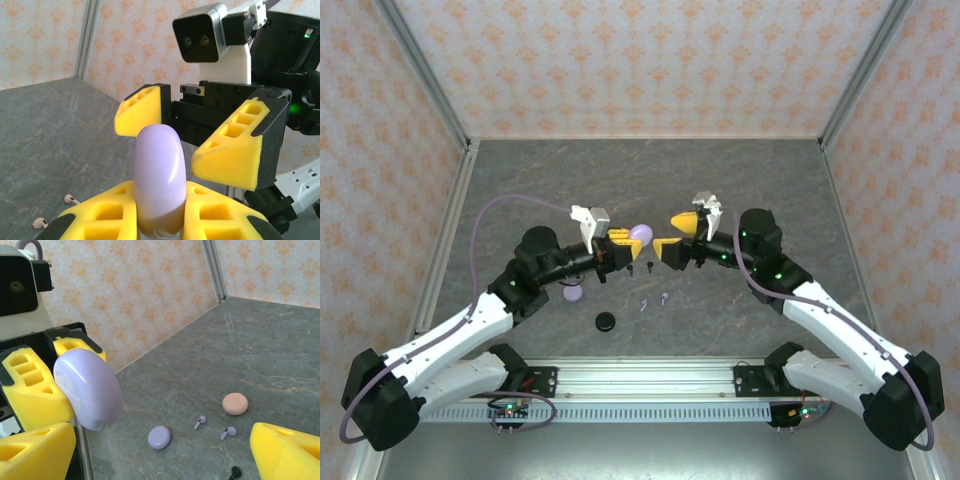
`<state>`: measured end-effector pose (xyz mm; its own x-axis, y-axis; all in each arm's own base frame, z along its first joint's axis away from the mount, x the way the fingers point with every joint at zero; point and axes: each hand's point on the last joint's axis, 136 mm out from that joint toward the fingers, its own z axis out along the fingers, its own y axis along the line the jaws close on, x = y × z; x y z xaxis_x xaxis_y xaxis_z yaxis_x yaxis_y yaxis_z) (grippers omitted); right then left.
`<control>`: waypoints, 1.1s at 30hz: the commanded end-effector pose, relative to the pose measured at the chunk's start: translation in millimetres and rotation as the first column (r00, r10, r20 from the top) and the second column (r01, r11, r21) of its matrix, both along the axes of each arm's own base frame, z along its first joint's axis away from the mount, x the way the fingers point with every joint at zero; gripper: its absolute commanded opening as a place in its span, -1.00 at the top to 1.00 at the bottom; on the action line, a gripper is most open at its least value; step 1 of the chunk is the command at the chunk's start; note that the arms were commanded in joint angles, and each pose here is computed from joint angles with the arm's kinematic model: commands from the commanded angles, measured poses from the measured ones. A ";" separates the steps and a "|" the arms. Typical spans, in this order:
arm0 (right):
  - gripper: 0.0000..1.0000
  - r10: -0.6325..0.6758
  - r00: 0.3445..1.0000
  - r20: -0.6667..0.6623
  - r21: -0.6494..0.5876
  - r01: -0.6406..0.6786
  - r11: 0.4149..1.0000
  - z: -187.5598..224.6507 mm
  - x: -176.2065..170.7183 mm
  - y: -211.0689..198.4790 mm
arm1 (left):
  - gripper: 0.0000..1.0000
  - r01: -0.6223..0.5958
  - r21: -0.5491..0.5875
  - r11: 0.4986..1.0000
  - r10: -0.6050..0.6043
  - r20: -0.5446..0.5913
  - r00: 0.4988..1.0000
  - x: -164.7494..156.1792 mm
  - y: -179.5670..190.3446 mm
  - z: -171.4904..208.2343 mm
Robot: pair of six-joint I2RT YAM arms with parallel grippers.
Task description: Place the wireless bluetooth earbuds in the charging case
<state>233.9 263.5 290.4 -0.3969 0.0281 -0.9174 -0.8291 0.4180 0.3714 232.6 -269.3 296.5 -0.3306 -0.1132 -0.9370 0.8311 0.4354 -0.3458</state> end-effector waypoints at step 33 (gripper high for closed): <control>-0.68 -0.118 0.992 0.037 -0.031 0.119 0.992 51.5 22.1 -16.2 | 1.00 -0.030 0.191 0.981 0.003 0.141 0.990 -0.9 0.6 -13.2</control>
<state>260.5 261.2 312.6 -0.3803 -0.0183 -0.9247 -0.8059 0.4970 0.3217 231.1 -276.6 275.6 -0.2664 0.0394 -0.9631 0.8619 0.4570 -0.2197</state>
